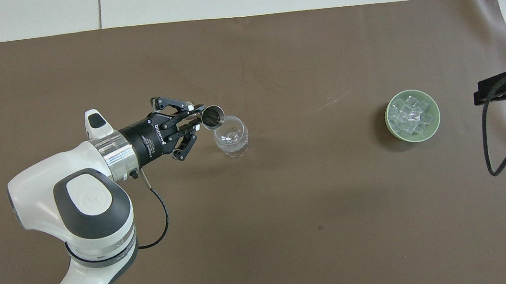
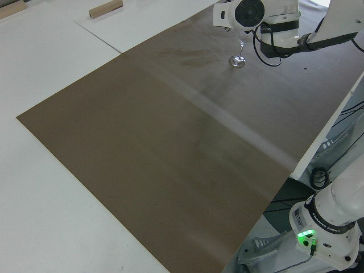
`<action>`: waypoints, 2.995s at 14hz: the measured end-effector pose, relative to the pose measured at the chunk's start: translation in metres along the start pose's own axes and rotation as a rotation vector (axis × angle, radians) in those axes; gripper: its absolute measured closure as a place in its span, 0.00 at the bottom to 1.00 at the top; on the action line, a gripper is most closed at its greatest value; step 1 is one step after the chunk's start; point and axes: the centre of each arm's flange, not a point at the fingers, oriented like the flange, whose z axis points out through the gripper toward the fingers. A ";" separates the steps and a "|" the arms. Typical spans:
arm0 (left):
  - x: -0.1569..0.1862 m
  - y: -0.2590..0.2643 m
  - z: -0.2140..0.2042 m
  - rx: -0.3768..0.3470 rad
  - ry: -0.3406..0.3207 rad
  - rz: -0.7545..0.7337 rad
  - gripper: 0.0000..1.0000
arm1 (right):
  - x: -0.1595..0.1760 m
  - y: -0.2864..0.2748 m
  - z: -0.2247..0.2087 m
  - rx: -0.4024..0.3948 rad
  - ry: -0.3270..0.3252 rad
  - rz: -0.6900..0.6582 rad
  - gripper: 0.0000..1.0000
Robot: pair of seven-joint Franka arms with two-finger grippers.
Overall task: Pour wine and add ice with both arms
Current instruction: 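Bring the silver cup over the rim of the clear glass, then tilt the silver cup with the left gripper to pour into the glass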
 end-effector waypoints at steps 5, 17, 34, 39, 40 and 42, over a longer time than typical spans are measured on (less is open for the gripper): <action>-0.003 -0.004 0.002 -0.013 0.037 0.086 0.80 | 0.000 0.000 0.000 0.000 0.000 0.000 0.00; -0.015 -0.010 0.005 -0.045 0.125 0.251 0.80 | 0.000 0.000 0.000 0.000 0.000 0.000 0.00; -0.032 -0.023 0.008 -0.083 0.285 0.488 0.80 | 0.000 0.000 0.000 0.000 0.000 0.000 0.00; -0.035 -0.023 0.006 -0.087 0.310 0.544 0.80 | 0.000 0.000 0.000 0.000 0.000 0.000 0.00; -0.036 -0.023 0.006 -0.089 0.323 0.568 0.80 | 0.000 0.000 0.000 0.000 0.000 0.000 0.00; -0.042 -0.026 0.006 -0.091 0.348 0.625 0.80 | 0.000 0.000 0.000 0.000 0.000 0.000 0.00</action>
